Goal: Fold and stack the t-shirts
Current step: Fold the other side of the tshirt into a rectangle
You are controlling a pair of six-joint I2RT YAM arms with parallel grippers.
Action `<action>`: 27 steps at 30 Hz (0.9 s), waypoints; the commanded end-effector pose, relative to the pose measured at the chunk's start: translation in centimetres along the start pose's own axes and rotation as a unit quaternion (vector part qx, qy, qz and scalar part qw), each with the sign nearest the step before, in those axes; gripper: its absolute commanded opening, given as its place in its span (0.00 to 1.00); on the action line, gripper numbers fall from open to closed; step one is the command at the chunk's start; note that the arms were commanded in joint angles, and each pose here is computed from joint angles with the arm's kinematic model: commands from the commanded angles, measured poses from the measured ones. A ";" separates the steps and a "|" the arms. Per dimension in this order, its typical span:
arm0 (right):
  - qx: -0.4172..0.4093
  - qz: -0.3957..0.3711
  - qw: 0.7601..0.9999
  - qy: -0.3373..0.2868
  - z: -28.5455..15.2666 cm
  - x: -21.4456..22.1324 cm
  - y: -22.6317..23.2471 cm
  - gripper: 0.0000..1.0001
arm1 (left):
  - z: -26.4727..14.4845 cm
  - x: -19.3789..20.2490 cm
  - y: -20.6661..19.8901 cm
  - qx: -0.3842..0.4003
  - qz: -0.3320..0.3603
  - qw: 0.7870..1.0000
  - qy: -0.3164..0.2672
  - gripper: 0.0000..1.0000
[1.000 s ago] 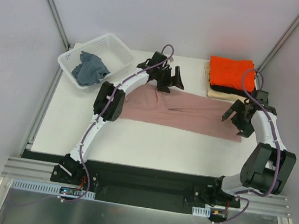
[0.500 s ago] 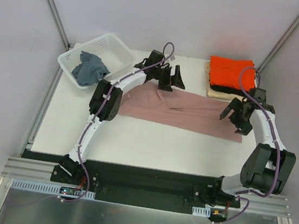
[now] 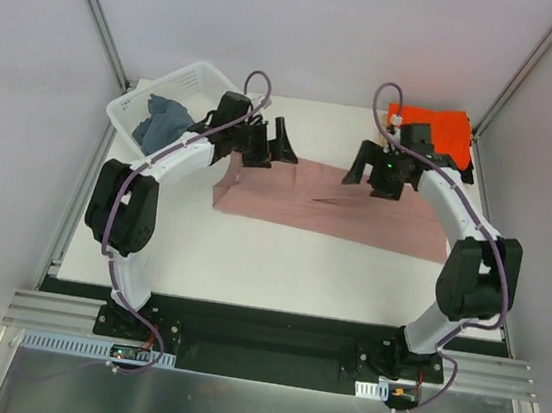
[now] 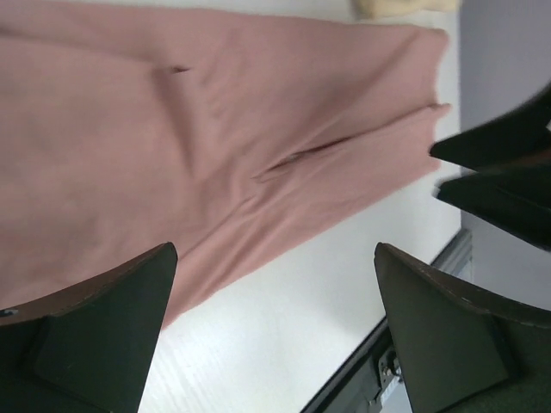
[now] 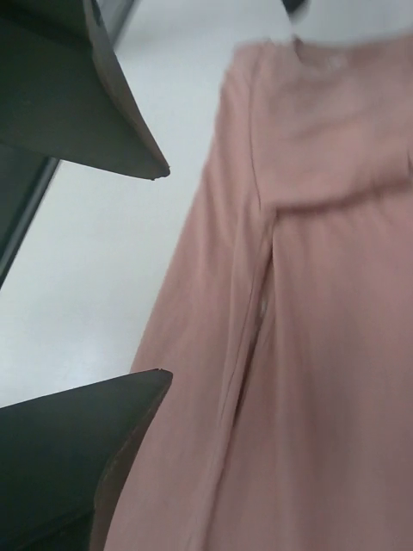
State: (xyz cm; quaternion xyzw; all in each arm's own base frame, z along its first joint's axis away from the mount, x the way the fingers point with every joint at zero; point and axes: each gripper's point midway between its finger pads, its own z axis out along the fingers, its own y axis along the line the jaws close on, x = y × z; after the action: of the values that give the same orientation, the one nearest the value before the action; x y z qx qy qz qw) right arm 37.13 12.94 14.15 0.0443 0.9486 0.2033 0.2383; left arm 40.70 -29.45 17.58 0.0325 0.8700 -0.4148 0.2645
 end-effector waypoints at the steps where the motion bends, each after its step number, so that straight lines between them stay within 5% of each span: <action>1: -0.213 -0.072 0.974 0.002 1.4 -2.8 11.5 0.97 | -0.3 4.0 6.7 -0.070 -0.070 0.995 0.034 1.00; 12: -0.268 -0.030 0.959 0.088 13.0 -2.3 19.1 0.97 | -1.5 9.4 13.4 -0.157 -0.127 0.977 0.061 0.99; 21: -0.108 -0.025 0.992 0.061 20.1 -4.3 12.1 0.97 | -2.2 9.6 15.3 -0.182 -0.129 0.973 0.058 0.99; 27: -0.076 -0.041 0.995 0.056 18.4 -4.8 9.5 0.96 | -2.6 8.9 16.2 -0.203 -0.125 0.970 0.055 0.99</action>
State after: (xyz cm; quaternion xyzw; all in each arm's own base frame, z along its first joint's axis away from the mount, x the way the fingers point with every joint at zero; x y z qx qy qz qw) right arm 49.72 31.08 5.15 -0.0219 0.9271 0.3282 0.1796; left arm 36.59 -21.19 4.76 -0.0966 0.9280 -0.3213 0.1621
